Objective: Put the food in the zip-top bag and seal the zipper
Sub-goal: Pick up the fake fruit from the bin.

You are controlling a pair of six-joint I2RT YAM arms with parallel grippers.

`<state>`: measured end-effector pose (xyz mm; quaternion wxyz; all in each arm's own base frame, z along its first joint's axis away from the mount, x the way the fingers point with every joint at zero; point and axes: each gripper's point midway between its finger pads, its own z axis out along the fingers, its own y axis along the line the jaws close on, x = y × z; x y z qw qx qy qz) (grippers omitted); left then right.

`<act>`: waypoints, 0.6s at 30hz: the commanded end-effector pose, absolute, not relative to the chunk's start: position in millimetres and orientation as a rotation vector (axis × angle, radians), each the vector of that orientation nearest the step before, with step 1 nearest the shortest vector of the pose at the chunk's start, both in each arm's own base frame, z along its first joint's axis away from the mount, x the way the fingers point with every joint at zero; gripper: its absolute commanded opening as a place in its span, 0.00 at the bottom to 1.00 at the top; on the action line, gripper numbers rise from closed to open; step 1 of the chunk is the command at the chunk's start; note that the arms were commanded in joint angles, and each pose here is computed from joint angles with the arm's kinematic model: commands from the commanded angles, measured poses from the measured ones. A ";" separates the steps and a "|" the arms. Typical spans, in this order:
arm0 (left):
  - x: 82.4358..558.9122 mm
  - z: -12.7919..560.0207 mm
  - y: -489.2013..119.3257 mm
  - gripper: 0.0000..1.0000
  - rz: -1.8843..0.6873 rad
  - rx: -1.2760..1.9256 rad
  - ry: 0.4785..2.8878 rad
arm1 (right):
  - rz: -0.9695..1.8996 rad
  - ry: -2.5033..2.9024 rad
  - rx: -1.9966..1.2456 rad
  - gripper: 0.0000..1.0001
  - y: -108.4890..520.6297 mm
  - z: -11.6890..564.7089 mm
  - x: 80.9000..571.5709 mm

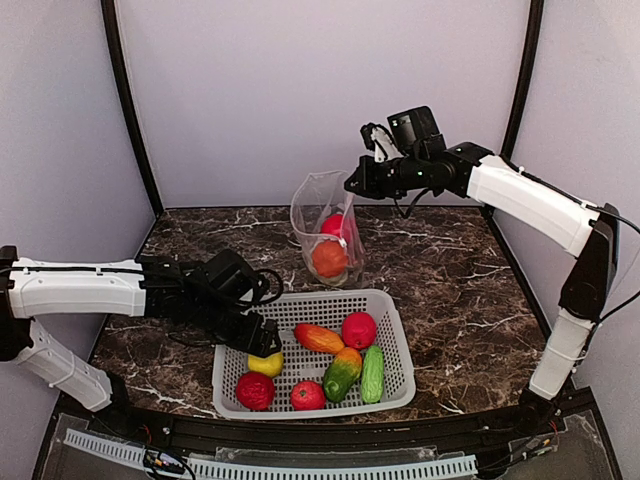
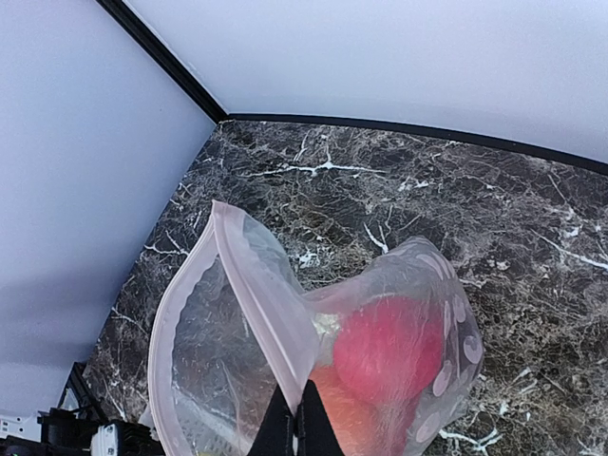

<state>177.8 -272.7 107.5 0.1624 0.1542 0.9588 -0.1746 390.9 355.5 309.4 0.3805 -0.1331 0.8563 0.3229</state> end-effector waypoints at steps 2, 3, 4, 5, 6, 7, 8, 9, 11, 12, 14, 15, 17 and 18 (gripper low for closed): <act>171.8 92.2 -268.4 0.88 -0.461 0.414 2.791 | 0.849 2.126 -0.335 0.00 353.5 326.9 391.0; 171.4 89.8 -268.3 0.89 -0.456 0.415 2.796 | 0.848 2.125 -0.335 0.00 353.3 327.3 391.1; 170.6 87.1 -269.1 0.89 -0.449 0.420 2.803 | 0.848 2.126 -0.335 0.00 353.1 326.9 391.4; 170.6 85.7 -269.2 0.89 -0.444 0.426 2.805 | 0.849 2.127 -0.335 0.00 353.6 326.7 391.2; 170.1 82.3 -269.0 0.89 -0.432 0.432 2.813 | 0.849 2.126 -0.336 0.00 353.8 326.6 391.3; 170.0 80.7 -269.1 0.89 -0.427 0.434 2.817 | 0.850 2.127 -0.336 0.00 354.0 326.5 391.3; 169.5 77.4 -269.1 0.89 -0.416 0.440 2.824 | 0.850 2.127 -0.337 0.00 354.2 326.2 391.4; 168.6 74.3 -269.0 0.89 -0.406 0.444 2.833 | 0.851 2.127 -0.338 0.00 354.4 326.2 391.3; 167.2 69.7 -269.2 0.90 -0.391 0.451 2.844 | 0.852 2.128 -0.339 0.00 355.1 325.8 391.4; 166.5 68.5 -269.4 0.90 -0.388 0.453 2.848 | 0.851 2.128 -0.338 0.00 354.9 325.4 391.8; 165.3 64.4 -267.9 0.89 -0.374 0.446 2.861 | 0.851 2.130 -0.337 0.00 354.6 325.0 391.6; 165.1 63.1 -266.6 0.90 -0.366 0.440 2.864 | 0.851 2.131 -0.336 0.00 354.5 324.7 391.6; 166.1 64.1 -265.9 0.90 -0.360 0.429 2.857 | 0.849 2.133 -0.336 0.00 354.5 323.8 391.7; 166.7 65.4 -265.5 0.90 -0.355 0.427 2.853 | 0.848 2.137 -0.336 0.00 354.6 322.1 391.8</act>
